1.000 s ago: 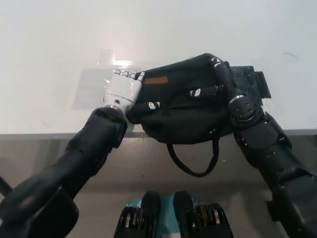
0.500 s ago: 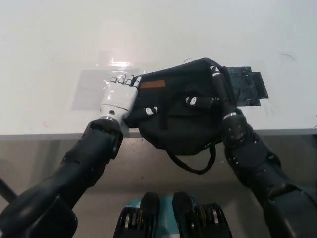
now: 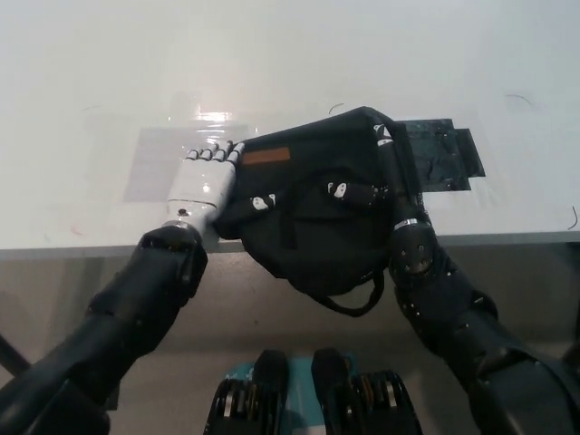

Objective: A soft travel bag is kept infront of the robot in the middle of the desk and the robot uses both its hands to press it to reduce its size

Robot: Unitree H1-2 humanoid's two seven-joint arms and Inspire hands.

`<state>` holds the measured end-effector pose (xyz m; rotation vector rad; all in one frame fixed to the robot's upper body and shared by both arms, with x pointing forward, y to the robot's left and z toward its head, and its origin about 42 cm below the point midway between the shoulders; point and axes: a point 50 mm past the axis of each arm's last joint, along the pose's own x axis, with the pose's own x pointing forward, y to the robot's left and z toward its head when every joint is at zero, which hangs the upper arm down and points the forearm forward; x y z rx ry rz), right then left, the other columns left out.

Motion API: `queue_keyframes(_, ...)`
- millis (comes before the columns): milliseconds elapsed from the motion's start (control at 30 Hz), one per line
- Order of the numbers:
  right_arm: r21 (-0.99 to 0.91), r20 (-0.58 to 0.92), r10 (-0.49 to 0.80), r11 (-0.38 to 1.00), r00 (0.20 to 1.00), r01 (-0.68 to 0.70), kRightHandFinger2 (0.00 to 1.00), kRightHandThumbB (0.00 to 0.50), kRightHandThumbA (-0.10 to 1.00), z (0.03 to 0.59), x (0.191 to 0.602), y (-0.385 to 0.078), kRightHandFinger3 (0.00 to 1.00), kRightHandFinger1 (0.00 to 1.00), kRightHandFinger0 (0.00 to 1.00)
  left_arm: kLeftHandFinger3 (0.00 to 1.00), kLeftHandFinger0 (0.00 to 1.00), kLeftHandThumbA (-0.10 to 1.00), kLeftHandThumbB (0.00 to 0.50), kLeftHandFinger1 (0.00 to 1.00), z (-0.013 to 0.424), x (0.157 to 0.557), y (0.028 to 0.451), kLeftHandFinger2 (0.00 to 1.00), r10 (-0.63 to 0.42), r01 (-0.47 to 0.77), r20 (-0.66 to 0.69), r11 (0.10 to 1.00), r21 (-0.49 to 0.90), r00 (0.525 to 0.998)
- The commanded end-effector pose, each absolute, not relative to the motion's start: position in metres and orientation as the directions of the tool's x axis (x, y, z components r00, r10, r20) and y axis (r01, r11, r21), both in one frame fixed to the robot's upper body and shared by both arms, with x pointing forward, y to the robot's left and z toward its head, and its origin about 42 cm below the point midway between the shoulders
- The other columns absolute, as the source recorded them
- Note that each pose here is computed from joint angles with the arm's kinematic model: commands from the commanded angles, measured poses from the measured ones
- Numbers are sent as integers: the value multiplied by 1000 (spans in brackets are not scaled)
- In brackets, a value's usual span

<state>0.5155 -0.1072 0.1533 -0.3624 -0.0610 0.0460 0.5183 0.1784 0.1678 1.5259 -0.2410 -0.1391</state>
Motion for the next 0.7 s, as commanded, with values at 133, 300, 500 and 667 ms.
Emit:
queue_keyframes(133, -293, 141, 79, 955, 987, -34, 1000, 141, 1000, 213, 539, -86, 1000, 1000, 1000, 1000, 1000, 1000, 79, 1000, 263, 548, 180, 1000, -290, -176, 196, 94, 980, 937)
queue_keyframes(300, -292, 253, 83, 956, 964, -6, 1000, 130, 1000, 254, 548, -88, 1000, 1000, 1000, 1000, 1000, 1000, 118, 1000, 322, 557, 188, 1000, -288, -277, 307, 141, 950, 907)
queue_keyframes(500, -319, 385, 114, 948, 916, 16, 1000, 207, 1000, 306, 552, -88, 1000, 1000, 1000, 1000, 1000, 1000, 126, 1000, 378, 548, 199, 1000, -305, -409, 453, 201, 890, 838)
queue_keyframes(667, -295, 449, 125, 955, 885, 15, 1000, 188, 1000, 347, 545, -90, 1000, 1000, 1000, 1000, 1000, 1000, 153, 1000, 400, 539, 200, 1000, -317, -442, 499, 237, 865, 807)
